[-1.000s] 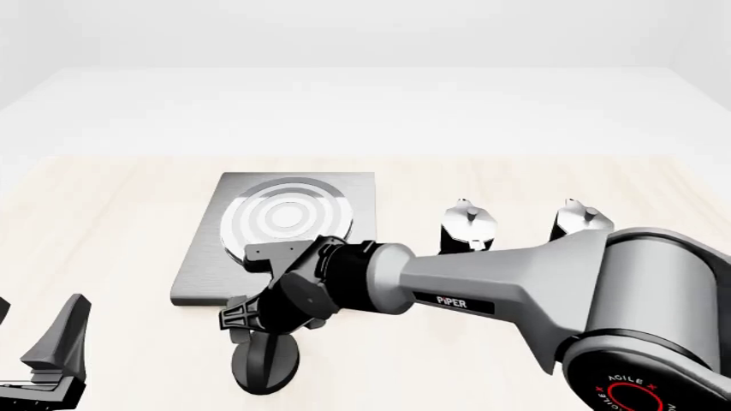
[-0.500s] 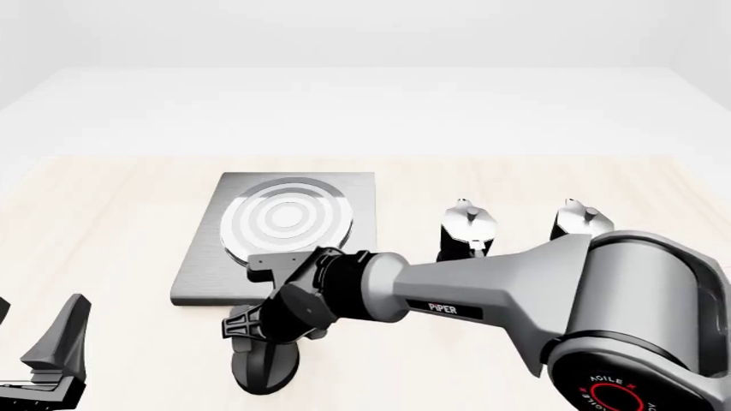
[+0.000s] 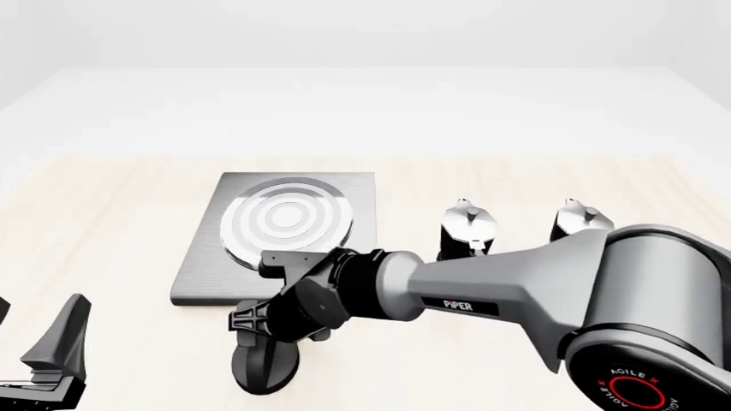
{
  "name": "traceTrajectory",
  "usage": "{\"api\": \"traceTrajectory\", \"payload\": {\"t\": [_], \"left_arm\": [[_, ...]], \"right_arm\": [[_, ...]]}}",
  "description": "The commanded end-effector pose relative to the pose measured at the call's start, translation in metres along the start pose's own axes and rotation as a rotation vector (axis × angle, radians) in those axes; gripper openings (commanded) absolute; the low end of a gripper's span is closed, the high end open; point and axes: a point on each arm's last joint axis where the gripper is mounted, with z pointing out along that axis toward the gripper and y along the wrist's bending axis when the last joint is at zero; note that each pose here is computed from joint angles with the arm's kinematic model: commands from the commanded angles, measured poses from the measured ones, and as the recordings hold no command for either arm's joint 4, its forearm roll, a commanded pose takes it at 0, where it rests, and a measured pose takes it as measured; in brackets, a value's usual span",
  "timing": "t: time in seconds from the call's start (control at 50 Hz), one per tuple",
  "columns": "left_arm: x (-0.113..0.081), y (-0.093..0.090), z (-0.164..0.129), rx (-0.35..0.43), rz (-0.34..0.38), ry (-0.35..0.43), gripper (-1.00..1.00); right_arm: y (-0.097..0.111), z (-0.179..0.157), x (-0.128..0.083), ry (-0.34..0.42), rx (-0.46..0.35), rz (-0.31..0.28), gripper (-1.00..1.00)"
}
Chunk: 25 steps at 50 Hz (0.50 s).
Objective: Turn off the stove.
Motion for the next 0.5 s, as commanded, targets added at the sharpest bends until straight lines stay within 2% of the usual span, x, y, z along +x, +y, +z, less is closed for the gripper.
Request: {"api": "traceTrajectory", "payload": {"t": [0.02, 0.34, 0.5], "left_arm": [[0.0, 0.0, 0.0, 0.0, 0.0, 0.0, 1.0], [0.0, 0.0, 0.0, 0.0, 0.0, 0.0, 1.0], [0.0, 0.0, 0.0, 0.0, 0.0, 0.0, 1.0]], "right_arm": [[-0.04, -0.005, -0.008, -0.003, 0.104, 0.041, 1.0], [-0.066, -0.015, -0.016, -0.025, 0.128, 0.094, 1.0], [-0.073, -0.014, -0.014, -0.019, 0.139, 0.109, 1.0]]}}
